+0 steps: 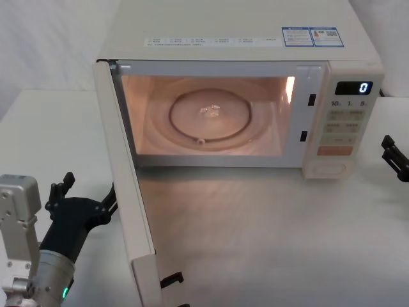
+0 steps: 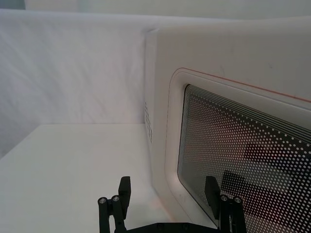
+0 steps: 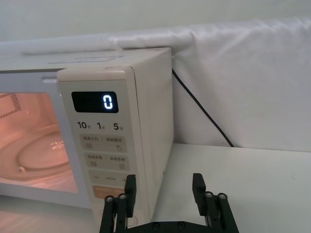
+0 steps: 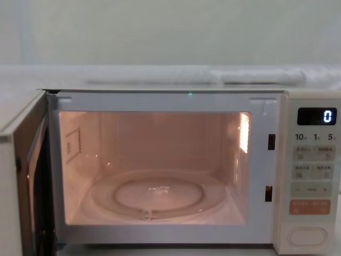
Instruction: Press the button to open the microwave door with one hand; close the microwave door with the other hand.
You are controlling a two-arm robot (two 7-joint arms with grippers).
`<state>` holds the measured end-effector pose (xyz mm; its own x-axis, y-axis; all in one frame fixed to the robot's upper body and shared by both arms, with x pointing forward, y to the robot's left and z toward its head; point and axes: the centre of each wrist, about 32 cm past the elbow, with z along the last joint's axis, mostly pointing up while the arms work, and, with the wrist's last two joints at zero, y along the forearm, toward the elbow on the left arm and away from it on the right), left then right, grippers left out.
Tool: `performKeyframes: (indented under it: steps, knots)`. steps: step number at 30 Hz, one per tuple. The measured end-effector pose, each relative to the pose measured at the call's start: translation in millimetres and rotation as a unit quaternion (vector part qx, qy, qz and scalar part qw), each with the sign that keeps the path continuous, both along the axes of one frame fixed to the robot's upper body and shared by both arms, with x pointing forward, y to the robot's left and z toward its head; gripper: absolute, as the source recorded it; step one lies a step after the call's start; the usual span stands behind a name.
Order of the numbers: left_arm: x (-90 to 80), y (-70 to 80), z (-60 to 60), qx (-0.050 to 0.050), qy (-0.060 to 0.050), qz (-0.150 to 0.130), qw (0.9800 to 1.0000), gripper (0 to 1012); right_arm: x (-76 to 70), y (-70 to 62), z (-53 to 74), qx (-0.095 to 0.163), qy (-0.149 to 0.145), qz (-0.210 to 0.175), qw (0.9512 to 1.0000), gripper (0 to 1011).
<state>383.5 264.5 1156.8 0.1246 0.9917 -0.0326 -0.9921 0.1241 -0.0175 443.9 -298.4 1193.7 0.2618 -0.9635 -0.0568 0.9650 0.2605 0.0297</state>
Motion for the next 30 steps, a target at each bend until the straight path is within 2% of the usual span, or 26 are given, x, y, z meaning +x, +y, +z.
performKeyframes:
  steps: [1, 10, 30]
  knots:
    - [0.0, 0.0, 0.0, 0.000, 0.000, 0.000, 1.0000, 1001, 0.0, 0.0, 0.0, 0.000, 0.000, 0.000, 1.0000, 771]
    - [0.0, 0.0, 0.0, 0.000, 0.000, 0.000, 1.0000, 1001, 0.0, 0.1, 0.0, 0.000, 0.000, 0.000, 1.0000, 1002]
    - [0.0, 0.0, 0.0, 0.000, 0.000, 0.000, 1.0000, 1001, 0.0, 0.1, 0.0, 0.000, 0.000, 0.000, 1.0000, 1002]
